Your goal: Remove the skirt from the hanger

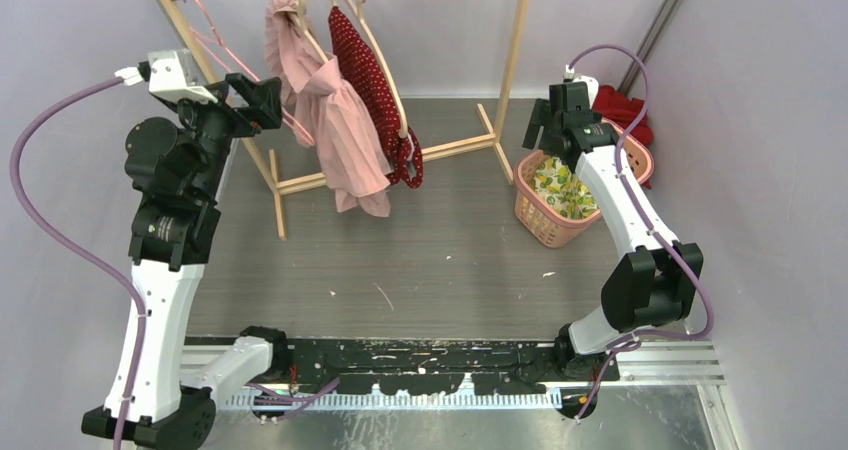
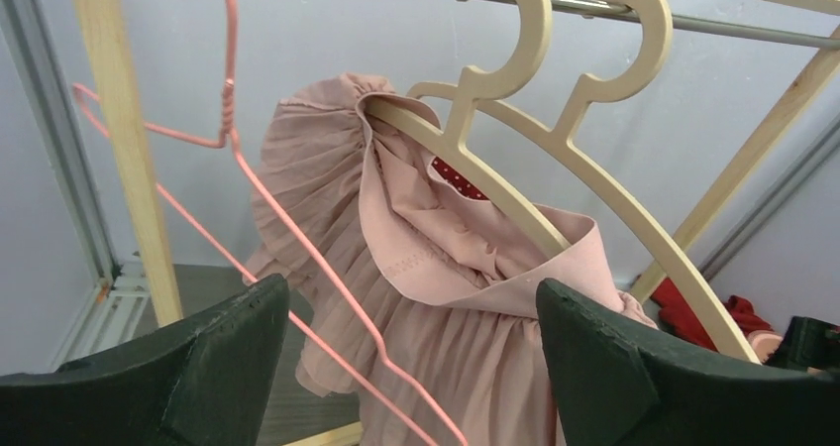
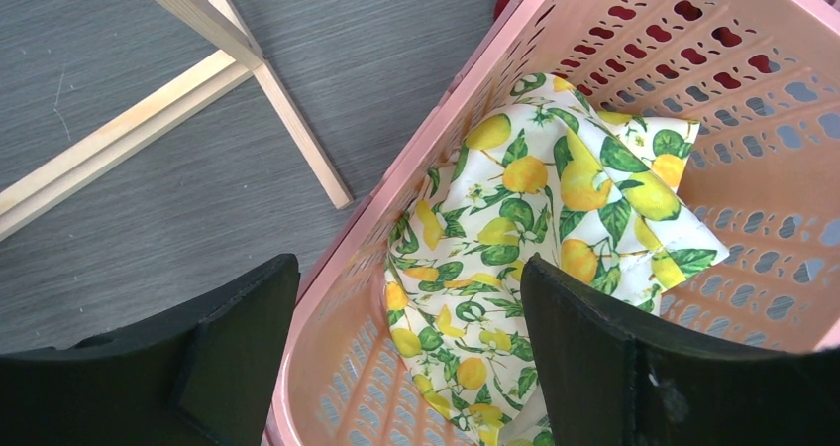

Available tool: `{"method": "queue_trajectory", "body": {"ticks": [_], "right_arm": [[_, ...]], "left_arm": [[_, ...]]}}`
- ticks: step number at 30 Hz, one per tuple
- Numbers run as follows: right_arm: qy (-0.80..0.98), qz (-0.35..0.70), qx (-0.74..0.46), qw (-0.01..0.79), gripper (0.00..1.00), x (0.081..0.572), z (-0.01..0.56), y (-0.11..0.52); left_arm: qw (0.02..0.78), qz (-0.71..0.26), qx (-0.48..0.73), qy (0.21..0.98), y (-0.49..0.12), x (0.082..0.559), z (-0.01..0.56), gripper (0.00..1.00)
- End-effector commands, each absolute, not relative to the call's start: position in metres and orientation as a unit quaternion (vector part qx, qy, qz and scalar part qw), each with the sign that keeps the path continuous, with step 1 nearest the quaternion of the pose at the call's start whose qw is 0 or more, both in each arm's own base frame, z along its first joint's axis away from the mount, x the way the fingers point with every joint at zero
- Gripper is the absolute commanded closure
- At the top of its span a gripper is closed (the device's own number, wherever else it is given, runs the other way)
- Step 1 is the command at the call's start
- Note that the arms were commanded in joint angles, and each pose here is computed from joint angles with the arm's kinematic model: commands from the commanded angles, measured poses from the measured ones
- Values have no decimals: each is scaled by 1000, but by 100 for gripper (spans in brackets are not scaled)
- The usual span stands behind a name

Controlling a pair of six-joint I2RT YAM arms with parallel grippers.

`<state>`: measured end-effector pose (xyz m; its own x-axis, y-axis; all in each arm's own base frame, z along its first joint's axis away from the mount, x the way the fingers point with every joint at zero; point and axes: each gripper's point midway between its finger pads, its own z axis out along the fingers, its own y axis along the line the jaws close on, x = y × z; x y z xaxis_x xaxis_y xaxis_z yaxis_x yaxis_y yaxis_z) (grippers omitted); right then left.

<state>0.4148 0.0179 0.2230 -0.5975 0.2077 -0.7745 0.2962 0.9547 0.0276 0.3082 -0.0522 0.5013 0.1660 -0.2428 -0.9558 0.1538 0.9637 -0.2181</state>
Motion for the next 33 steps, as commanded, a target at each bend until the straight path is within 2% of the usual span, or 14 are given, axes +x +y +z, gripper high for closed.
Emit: {"method": "queue_trajectory", "body": {"ticks": [1,8,17,24,33], "right_arm": [[879,-40,142,454,13,425,240,23],[881,-38,143,450,14,425,237,26],[879,-35,144,453,14,423,236,27],[877,-34,145,457,14,424,238,27],[875,-32,145,460,14,424,239,27]], "left_arm": [[766,-161,-40,621,-65,315,524,7],[757,-221,-35,614,-96,332,548,12],[721,-247,-43,646,-120,371,524,19],[708,-239,-42,663,-134,409,513,22],[709,-177,-50,681,-118,423,500,31]]}}
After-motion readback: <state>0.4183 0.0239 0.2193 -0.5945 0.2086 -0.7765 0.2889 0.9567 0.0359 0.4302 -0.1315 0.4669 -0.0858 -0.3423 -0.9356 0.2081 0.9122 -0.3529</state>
